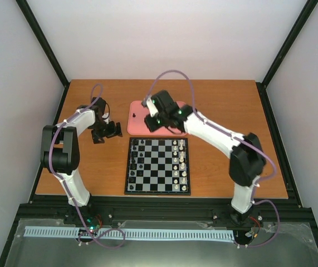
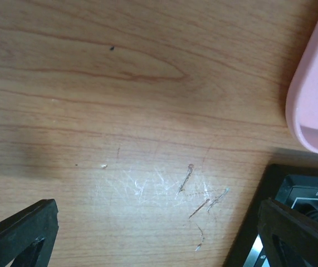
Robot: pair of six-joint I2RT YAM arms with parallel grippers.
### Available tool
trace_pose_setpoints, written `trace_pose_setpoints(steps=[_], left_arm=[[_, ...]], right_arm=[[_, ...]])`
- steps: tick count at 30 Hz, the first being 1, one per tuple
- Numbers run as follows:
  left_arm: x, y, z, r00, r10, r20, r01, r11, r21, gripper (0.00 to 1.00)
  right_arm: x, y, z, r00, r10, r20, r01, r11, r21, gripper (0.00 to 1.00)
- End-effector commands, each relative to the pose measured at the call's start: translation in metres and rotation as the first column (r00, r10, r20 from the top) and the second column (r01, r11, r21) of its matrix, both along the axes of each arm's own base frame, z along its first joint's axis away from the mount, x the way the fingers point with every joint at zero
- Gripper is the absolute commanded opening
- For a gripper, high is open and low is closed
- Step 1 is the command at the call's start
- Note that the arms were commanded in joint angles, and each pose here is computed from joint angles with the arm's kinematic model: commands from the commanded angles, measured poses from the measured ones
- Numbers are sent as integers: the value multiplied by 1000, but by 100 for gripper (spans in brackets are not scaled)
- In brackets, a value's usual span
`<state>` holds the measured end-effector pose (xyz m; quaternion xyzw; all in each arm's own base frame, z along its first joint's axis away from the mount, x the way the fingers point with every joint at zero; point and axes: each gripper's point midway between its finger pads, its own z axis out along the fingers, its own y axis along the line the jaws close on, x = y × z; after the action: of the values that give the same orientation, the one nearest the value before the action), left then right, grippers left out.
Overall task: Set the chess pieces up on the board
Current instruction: Place the chess piece on the chessboard.
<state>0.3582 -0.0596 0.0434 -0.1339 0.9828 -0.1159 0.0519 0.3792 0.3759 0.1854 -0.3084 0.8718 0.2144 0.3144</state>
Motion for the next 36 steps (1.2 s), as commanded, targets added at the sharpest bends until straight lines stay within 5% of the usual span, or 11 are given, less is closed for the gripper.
trace_pose_setpoints(steps=[1,7,15,36], left_arm=[[17,3,29,996,1,90,-2,1000,14,100],[12,5,27,995,2,96,-4,1000,23,100],[15,10,33,992,3,123,-9,999,51,100],[14,11,33,992,-1,123,-7,998,60,100]], right_arm=[[-79,1,-16,997,77,-27,-77,997,-2,3],[-163,-2,-49,983,172,-71,-171,985,23,3],[-205,15,-80,964,255,-74,-253,967,33,3],[-221,54,-108,925,371,-84,-369,929,38,5]])
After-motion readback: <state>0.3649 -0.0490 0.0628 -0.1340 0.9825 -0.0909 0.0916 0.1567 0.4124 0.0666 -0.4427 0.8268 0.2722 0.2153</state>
